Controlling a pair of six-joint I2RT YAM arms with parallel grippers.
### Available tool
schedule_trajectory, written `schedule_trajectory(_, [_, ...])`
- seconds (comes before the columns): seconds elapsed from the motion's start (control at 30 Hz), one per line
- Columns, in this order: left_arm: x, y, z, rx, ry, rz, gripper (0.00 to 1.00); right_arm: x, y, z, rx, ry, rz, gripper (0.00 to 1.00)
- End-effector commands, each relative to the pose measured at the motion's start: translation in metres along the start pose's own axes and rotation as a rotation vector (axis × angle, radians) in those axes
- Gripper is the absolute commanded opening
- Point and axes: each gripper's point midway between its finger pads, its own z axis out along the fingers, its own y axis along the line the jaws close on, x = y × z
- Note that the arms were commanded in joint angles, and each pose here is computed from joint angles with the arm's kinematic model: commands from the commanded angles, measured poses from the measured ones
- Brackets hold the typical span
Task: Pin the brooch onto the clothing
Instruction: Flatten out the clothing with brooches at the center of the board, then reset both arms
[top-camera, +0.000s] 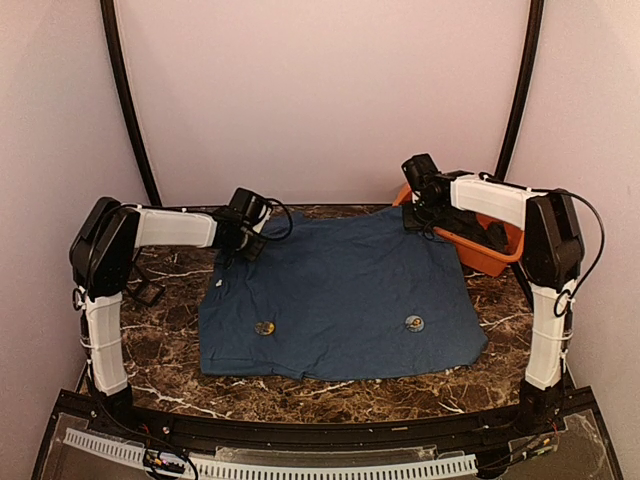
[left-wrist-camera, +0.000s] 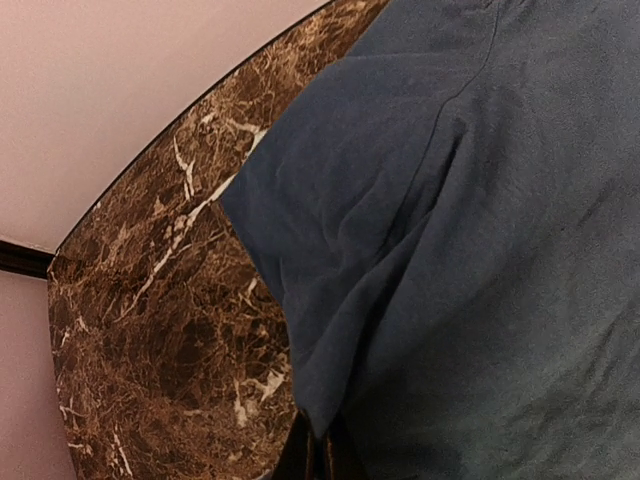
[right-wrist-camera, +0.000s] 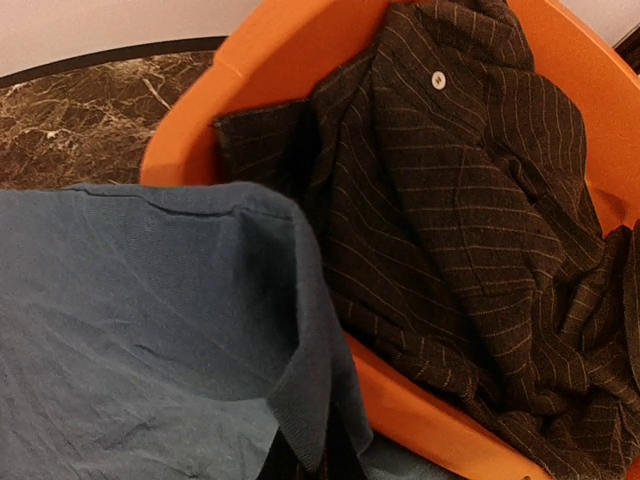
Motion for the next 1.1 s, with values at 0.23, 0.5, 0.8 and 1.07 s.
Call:
schedule_trajectory(0.23, [-0.009,0.033,0.019,-0.212,-0.003,0.028,0.43,-0.027,-0.003,-0.014,0.141,-0.102,-0.031,0.32])
schedule_trajectory(0.5, [-0.019,0.070,0.001,-0.354,0.019,-0.041,0.98,-0.026,-0.033,-0.047,0.302,-0.067,-0.014,0.56])
schedule_trajectory(0.8, [-0.030,0.068,-0.067,-0.085,-0.019,-0.250,0.99,0.017,-0.033,-0.106,0.070,-0.023,-0.006,0.64])
schedule_trajectory(1.07, [0.001,0.064,-0.179,0.178,-0.135,-0.421,0.99,0.075,-0.021,-0.177,-0.228,-0.073,-0.070,0.64])
